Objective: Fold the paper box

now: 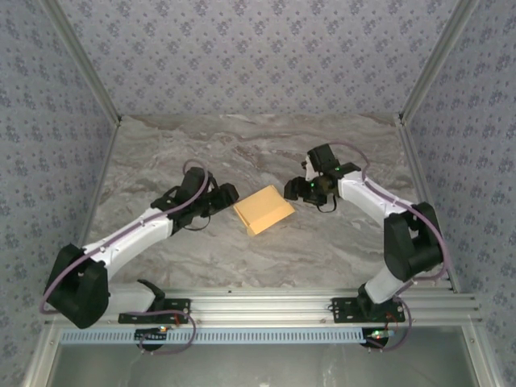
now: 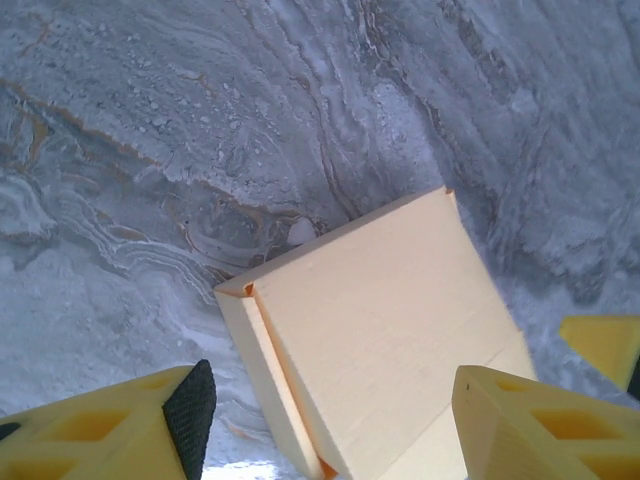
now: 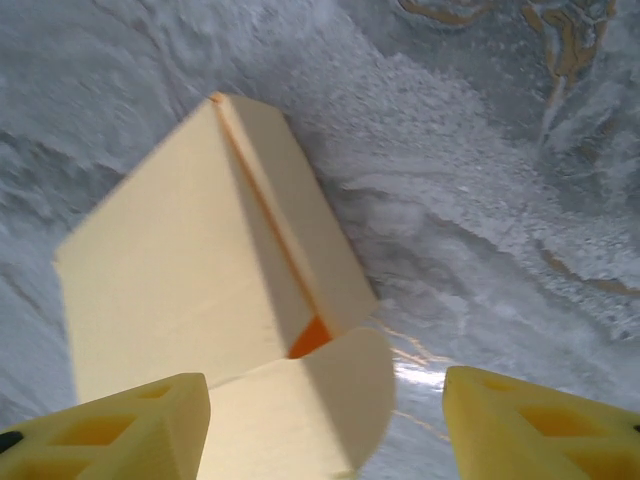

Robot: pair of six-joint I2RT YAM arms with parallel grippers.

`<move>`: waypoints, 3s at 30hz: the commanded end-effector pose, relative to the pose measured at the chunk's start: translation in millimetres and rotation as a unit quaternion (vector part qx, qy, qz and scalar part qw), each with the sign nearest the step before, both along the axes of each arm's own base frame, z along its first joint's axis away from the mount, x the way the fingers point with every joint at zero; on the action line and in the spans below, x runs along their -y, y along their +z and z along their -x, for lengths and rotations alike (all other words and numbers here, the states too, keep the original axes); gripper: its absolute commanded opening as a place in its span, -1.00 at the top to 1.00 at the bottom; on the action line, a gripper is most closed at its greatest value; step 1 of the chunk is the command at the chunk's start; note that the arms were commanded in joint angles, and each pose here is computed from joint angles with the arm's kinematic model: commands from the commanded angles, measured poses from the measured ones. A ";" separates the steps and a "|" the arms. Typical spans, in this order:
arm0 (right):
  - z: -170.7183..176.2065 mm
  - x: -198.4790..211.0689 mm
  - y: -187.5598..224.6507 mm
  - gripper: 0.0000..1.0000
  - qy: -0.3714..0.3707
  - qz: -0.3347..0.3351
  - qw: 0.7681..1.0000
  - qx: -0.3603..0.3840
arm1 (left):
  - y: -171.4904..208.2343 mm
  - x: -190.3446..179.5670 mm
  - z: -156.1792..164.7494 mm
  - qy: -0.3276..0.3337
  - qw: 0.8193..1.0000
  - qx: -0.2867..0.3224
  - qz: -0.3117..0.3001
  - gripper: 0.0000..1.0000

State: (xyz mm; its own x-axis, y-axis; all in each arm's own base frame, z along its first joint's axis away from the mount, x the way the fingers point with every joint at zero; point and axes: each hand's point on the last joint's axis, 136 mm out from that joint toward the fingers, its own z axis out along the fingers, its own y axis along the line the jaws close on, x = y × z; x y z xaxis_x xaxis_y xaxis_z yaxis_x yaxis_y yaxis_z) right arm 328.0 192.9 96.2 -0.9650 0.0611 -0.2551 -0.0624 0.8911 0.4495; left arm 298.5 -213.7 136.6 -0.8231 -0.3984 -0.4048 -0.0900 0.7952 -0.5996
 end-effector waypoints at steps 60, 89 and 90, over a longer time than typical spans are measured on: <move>-20.0 8.3 -6.4 -0.14 -0.022 -0.121 0.992 0.038 | -110.0 28.9 -5.2 -0.104 0.986 -0.120 0.049 0.42; -12.0 -48.6 -33.7 -0.60 0.039 -0.258 0.964 -0.044 | -111.7 2.4 -15.2 -0.112 0.975 -0.054 0.187 0.64; -12.1 -54.2 -34.6 -0.60 0.043 -0.262 0.963 -0.043 | -111.1 2.5 -15.0 -0.113 0.975 -0.055 0.186 0.64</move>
